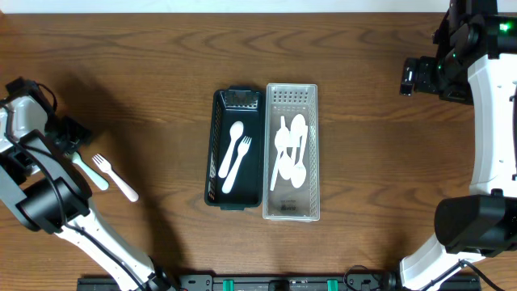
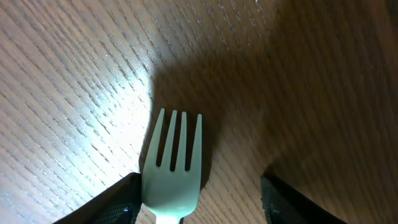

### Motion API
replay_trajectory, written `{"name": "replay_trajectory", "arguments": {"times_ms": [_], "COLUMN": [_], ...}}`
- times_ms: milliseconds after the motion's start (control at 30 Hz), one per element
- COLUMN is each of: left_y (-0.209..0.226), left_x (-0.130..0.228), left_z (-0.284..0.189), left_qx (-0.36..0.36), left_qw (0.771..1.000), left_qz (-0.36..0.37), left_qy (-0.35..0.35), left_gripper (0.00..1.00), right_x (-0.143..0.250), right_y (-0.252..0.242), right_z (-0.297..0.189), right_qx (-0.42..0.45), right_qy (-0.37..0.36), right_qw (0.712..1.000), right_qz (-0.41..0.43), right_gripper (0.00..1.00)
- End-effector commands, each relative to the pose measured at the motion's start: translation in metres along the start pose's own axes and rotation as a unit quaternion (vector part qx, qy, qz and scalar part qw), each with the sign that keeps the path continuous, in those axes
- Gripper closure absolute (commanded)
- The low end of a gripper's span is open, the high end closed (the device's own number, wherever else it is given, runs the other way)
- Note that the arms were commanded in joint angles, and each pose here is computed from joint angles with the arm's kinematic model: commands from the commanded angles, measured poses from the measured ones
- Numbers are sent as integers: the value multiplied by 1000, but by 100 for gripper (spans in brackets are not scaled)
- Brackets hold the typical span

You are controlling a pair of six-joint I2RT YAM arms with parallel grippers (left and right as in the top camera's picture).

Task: Pack container
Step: 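Return the left gripper left and grasp a white fork, then place the fork into the black basket with the left gripper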

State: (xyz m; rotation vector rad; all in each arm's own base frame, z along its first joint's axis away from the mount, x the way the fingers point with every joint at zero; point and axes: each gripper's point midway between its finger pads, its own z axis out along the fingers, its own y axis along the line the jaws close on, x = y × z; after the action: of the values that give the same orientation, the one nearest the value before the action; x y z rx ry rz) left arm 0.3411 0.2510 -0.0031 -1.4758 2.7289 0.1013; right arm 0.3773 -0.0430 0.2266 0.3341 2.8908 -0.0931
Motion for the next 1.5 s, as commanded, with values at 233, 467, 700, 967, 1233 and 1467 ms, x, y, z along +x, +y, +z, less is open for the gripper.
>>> {"name": "replay_trajectory", "arguments": {"times_ms": [233, 467, 700, 967, 1233, 1467], "left_y": [21, 21, 15, -21, -99, -167], "left_x": [37, 37, 34, 18, 75, 171], "left_z": [44, 44, 34, -62, -202, -259], "left_qx": [-37, -37, -20, 49, 140, 204], "left_qw": [998, 998, 998, 997, 956, 896], "left_qz": [5, 5, 4, 45, 204, 344], "left_qy": [56, 56, 54, -26, -157, -194], "left_gripper": [50, 78, 94, 94, 94, 94], "right_x": [2, 4, 4, 3, 1, 1], "right_y": [-2, -3, -2, -2, -2, -2], "right_z": [4, 4, 4, 4, 4, 4], "right_qx": [2, 3, 3, 2, 2, 2], "right_qy": [8, 12, 12, 11, 7, 7], "right_qw": [1000, 1000, 1000, 1000, 1000, 1000], "right_qz": [-1, -2, -2, -2, 3, 2], "right_gripper": [2, 2, 3, 3, 2, 2]}}
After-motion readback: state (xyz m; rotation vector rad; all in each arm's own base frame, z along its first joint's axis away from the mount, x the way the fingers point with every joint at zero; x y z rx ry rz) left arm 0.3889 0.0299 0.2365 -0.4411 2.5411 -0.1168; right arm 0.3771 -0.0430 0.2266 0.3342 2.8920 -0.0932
